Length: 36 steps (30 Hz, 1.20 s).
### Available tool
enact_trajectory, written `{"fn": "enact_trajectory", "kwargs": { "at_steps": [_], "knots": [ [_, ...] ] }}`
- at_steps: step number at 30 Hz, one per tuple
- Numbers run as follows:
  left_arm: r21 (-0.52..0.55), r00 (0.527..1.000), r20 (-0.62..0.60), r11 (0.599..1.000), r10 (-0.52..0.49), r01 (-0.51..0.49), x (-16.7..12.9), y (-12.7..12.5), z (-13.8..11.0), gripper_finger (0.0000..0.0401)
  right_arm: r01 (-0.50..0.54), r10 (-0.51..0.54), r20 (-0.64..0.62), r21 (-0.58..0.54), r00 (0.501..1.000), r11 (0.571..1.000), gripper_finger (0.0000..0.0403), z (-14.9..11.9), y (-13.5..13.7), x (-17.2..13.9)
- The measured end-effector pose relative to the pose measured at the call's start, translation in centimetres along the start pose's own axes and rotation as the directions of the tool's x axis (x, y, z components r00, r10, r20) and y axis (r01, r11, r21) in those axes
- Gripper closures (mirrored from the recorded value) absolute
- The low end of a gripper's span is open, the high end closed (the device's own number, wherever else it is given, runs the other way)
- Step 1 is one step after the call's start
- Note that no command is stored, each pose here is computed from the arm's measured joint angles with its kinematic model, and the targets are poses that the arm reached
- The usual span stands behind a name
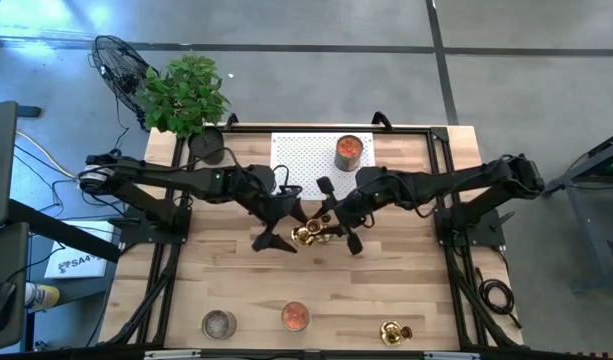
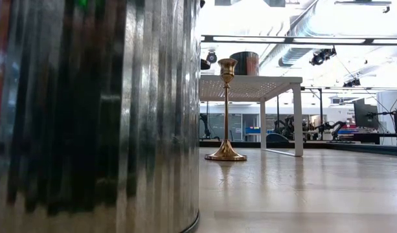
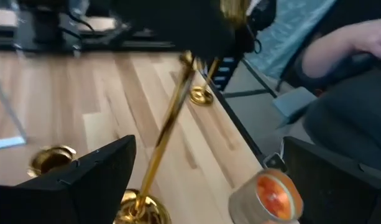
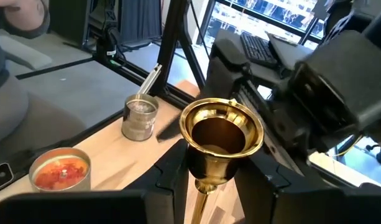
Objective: Pick & Place candle stick holders
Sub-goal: Put the middle right gold holder on the shelf
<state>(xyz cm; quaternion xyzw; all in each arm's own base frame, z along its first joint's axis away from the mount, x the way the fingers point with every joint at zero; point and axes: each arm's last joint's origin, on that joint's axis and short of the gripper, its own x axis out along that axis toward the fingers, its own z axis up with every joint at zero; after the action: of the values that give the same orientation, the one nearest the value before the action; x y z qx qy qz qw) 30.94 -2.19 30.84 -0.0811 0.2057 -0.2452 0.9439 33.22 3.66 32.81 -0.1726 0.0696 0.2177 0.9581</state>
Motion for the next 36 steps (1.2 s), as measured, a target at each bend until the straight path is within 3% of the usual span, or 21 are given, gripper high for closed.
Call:
{"fn": "enact_trajectory", "kwargs": {
  "at_steps": [16,25,30,36],
  "knots": [
    [0.008,1.0,-0.018,1.0,0.001,-0.001,0.74,0.43,-0.45,0.0007,-0.025,0.025,0.012,-0.001,1.0,1.0,0.0304,0.05,0.09,0.0],
    [0.094,0.999,0.008,0.995,-0.046,0.045,0.97,0.4,-0.24,0.0011,-0.025,0.025,0.012,0.0,1.0,1.0,0.0304,0.04,0.1,0.0],
    [0.085,0.997,0.009,0.994,-0.072,0.071,0.96,0.33,-0.21,0.0055,-0.025,0.025,0.012,0.0,1.0,1.0,0.0304,0.04,0.1,-0.01],
    [0.076,0.998,0.01,0.996,-0.057,0.056,0.96,0.38,-0.21,0.015,-0.025,0.025,0.012,0.0,1.0,1.0,0.0304,0.04,0.1,-0.02]
  ]
}}
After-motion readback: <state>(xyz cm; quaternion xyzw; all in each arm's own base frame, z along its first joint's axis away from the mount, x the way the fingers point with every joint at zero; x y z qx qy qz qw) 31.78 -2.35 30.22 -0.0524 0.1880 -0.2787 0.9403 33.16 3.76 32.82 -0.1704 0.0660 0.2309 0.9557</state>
